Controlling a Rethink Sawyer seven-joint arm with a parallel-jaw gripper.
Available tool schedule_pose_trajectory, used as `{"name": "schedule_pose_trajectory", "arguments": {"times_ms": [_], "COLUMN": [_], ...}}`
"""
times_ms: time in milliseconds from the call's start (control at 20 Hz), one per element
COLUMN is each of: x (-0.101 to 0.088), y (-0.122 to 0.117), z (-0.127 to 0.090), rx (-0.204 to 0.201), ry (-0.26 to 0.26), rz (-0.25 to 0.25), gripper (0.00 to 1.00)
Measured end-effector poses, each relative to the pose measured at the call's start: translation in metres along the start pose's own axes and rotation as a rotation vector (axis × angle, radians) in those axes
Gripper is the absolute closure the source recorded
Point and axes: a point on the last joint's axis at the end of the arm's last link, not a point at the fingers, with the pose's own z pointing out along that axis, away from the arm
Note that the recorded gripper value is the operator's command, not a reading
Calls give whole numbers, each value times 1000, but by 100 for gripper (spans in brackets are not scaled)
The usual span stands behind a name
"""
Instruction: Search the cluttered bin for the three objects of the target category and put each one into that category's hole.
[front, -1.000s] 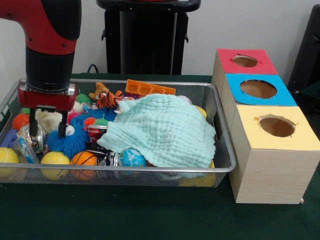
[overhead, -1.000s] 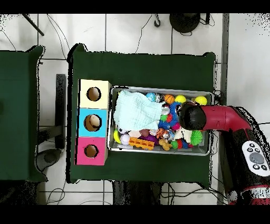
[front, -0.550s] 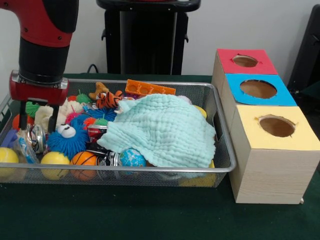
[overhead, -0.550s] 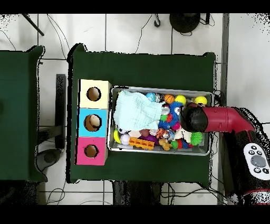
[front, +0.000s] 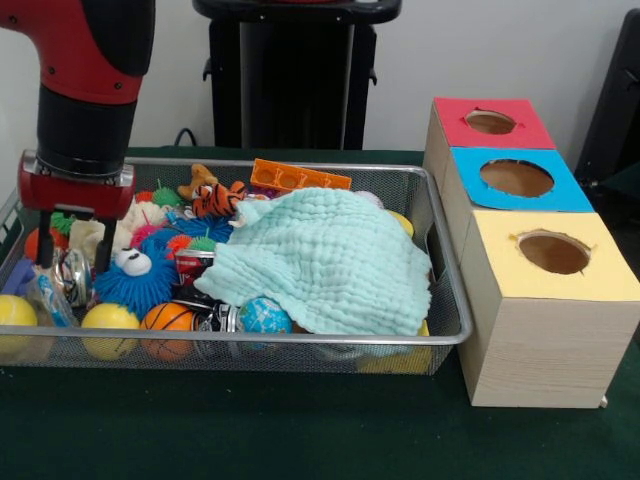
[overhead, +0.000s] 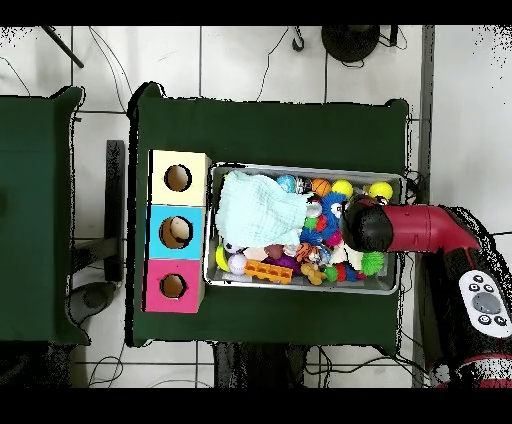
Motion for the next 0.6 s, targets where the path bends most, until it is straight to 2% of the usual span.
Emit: {"name": "schedule_pose_trajectory", "arguments": {"times_ms": [200,600], "x": [1,3], "y": [7,9], "z": [11,20], "rx": [-12,-17], "ry": [-17,-46], "rz": [-1,4], "gripper": [0,0]}}
